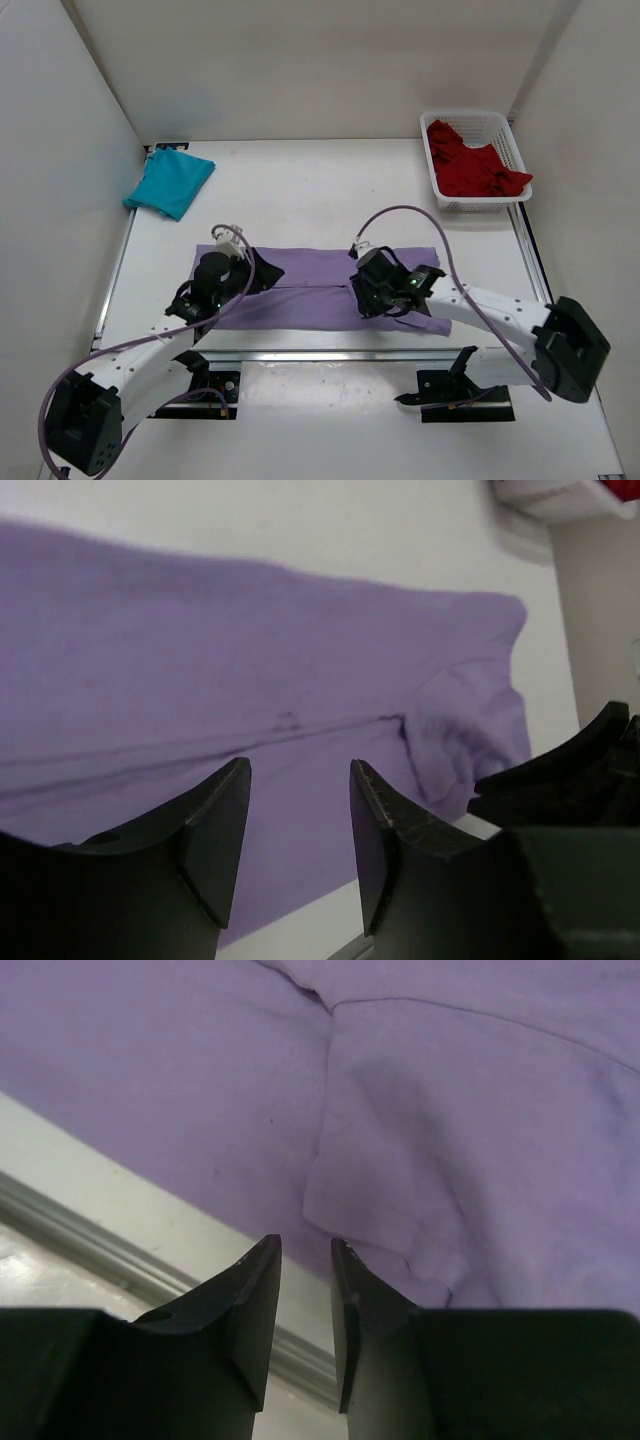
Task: Fold and stack the t-shirts
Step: Fold the other side of the tshirt into a rectangle, then rotate the tshirt 85 degrees, then grab the bottom of the folded rectangular tshirt with both arms, then fold the folded rectangular tshirt in 1/3 of the way
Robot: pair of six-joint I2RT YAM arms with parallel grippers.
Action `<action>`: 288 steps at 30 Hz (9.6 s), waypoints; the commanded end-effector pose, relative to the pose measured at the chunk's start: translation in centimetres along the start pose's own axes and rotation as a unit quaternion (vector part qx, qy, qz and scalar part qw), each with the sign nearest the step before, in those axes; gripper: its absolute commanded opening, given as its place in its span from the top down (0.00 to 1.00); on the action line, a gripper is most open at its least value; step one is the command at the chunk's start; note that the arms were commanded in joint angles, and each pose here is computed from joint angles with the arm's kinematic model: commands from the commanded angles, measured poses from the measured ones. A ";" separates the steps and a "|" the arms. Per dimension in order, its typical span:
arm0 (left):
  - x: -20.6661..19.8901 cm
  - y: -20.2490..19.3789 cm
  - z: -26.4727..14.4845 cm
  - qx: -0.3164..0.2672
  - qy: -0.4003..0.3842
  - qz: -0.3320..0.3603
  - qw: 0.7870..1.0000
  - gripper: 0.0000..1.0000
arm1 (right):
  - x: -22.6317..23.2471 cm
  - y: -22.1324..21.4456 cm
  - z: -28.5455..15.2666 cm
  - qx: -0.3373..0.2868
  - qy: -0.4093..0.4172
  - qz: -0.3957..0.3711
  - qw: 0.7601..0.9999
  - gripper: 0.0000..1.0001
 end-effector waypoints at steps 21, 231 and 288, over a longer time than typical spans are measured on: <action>2.7 -4.7 -1.8 -0.007 -0.033 -0.053 0.998 0.39 | -1.2 -1.5 5.2 0.042 -0.059 0.003 0.997 0.84; 2.3 13.6 20.7 0.078 0.041 -0.040 0.995 0.60 | -21.2 20.2 5.2 -0.160 0.049 0.289 0.942 0.71; 2.2 -9.2 8.9 0.167 0.028 -0.018 0.985 0.72 | -6.4 15.1 13.8 -0.105 0.023 0.076 0.991 1.00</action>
Point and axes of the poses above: each gripper's point midway between its finger pads, its own z axis out along the fingers, its own x axis along the line the jaws close on, y = z × x, the point moved 3 cm from there along -z, back along the fingers
